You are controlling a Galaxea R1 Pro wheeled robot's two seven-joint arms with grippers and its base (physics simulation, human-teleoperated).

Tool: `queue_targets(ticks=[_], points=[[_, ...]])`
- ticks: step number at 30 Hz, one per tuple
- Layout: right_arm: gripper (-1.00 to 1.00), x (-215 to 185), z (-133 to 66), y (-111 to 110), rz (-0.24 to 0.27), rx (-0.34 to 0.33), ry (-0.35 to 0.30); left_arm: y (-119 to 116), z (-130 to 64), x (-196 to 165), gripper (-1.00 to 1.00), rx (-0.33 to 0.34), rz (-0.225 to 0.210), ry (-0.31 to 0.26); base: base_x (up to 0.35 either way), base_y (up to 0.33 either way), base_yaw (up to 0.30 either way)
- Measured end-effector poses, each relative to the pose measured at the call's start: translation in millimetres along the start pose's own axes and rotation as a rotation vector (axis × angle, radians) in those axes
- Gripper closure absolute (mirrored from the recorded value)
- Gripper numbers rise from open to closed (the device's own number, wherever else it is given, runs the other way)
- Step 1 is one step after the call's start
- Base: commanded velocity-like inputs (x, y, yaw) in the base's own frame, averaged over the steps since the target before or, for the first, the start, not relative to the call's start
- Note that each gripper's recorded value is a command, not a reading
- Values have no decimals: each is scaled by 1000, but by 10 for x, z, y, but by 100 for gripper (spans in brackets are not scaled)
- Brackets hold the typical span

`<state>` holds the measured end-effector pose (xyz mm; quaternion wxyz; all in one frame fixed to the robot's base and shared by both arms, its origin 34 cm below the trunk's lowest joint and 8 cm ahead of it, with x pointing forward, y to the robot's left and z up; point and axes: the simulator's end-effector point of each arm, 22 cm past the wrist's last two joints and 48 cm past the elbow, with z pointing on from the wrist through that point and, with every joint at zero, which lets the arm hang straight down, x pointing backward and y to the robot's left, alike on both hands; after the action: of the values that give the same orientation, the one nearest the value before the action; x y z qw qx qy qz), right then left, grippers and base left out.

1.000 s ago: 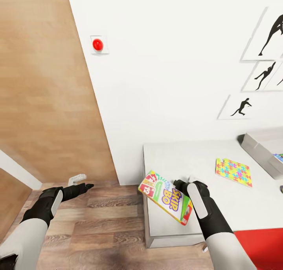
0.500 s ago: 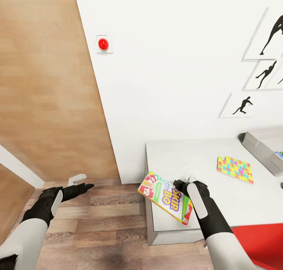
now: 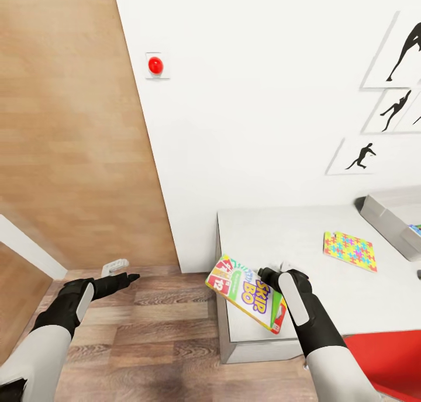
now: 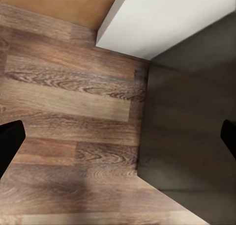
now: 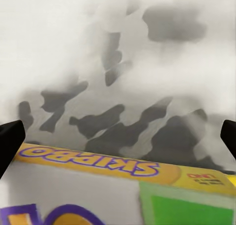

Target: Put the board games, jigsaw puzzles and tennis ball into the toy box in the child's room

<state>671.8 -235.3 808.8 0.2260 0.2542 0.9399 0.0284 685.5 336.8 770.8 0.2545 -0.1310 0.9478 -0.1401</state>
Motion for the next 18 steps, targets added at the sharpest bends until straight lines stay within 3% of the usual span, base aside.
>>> queue_targets(ticks=[18], points=[[-100, -4, -5, 7, 0, -3, -1, -2, -4, -5, -100, 0, 0, -1, -49, 35, -1]])
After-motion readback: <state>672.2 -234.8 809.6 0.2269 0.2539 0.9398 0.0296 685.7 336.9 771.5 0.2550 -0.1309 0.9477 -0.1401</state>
